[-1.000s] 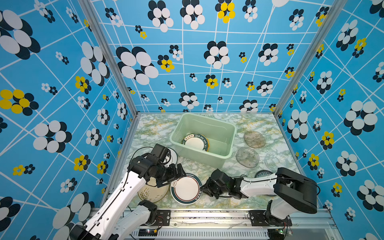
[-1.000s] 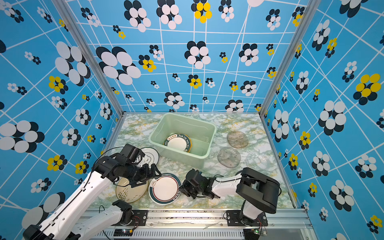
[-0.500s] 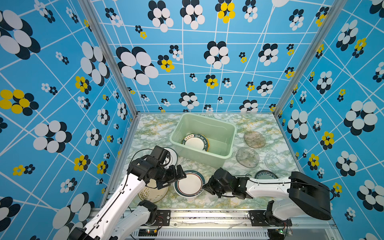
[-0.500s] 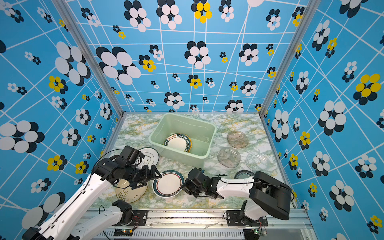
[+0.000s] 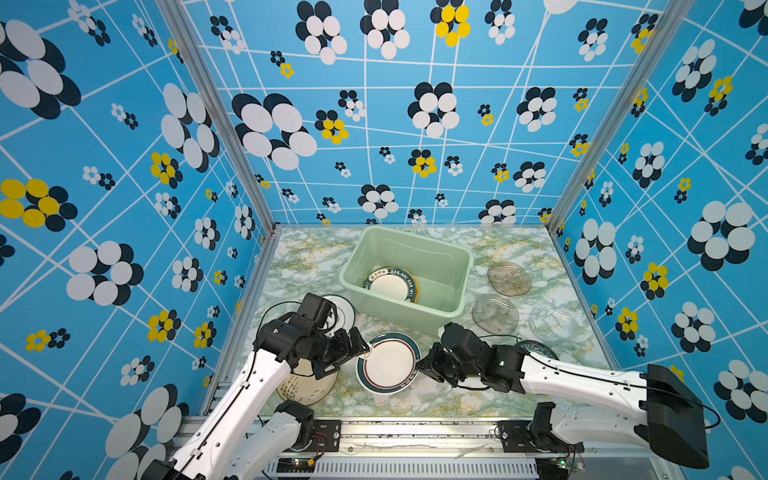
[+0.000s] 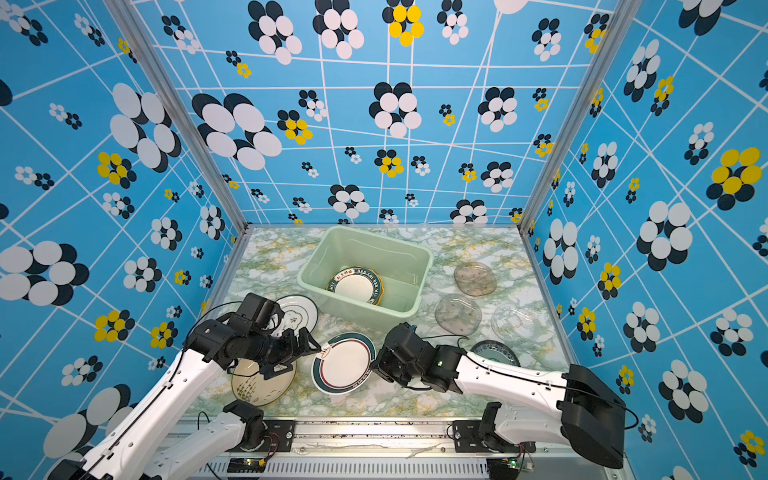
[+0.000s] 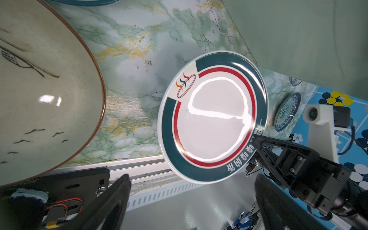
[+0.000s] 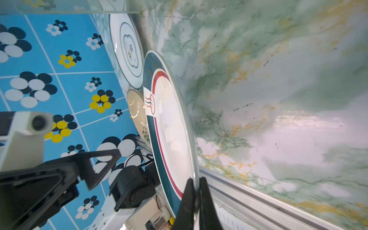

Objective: Place the plates into the plastic bin on the countertop
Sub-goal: Pick up the plate from the bottom-center of the table, then place the plate in the plastic bin.

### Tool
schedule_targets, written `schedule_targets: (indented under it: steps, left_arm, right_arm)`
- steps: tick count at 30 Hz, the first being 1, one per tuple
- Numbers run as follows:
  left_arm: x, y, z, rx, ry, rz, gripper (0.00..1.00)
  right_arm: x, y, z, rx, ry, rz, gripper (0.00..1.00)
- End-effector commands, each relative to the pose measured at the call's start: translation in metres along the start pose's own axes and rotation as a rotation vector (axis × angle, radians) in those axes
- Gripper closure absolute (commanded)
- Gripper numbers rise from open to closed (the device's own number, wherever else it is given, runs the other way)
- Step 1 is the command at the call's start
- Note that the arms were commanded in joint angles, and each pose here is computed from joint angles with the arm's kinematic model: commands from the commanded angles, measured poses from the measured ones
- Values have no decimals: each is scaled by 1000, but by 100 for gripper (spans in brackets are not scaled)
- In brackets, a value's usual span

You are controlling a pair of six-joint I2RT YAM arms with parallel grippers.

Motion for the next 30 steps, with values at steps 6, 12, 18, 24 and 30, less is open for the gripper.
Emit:
schedule_targets:
  steps: [6,12,18,24,30]
  left_arm:
    - [-17,6,1,71,20,121,10]
    - [-29,17,1,124,37,134,17]
    - [-31,9,-2,130,24,215,38]
    - [-22,-4,-3,135,-11,321,56]
    - [-13,-12,-2,146,-30,378,71]
  right_arm:
    - [25,33,4,96,24,-89,100]
    - [40,58,1,106,-5,-163,100]
    - [46,70,0,103,-13,-214,100]
    - [49,74,-1,100,-25,-232,100]
    - [50,73,-3,92,-40,-237,100]
Point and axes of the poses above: each gripper's point midway between its finger pads, its own x axis back along the fingers, its own y axis along the line the jaws close on, z = x × y, the point moved 4 cm from there along x, back along the fingers
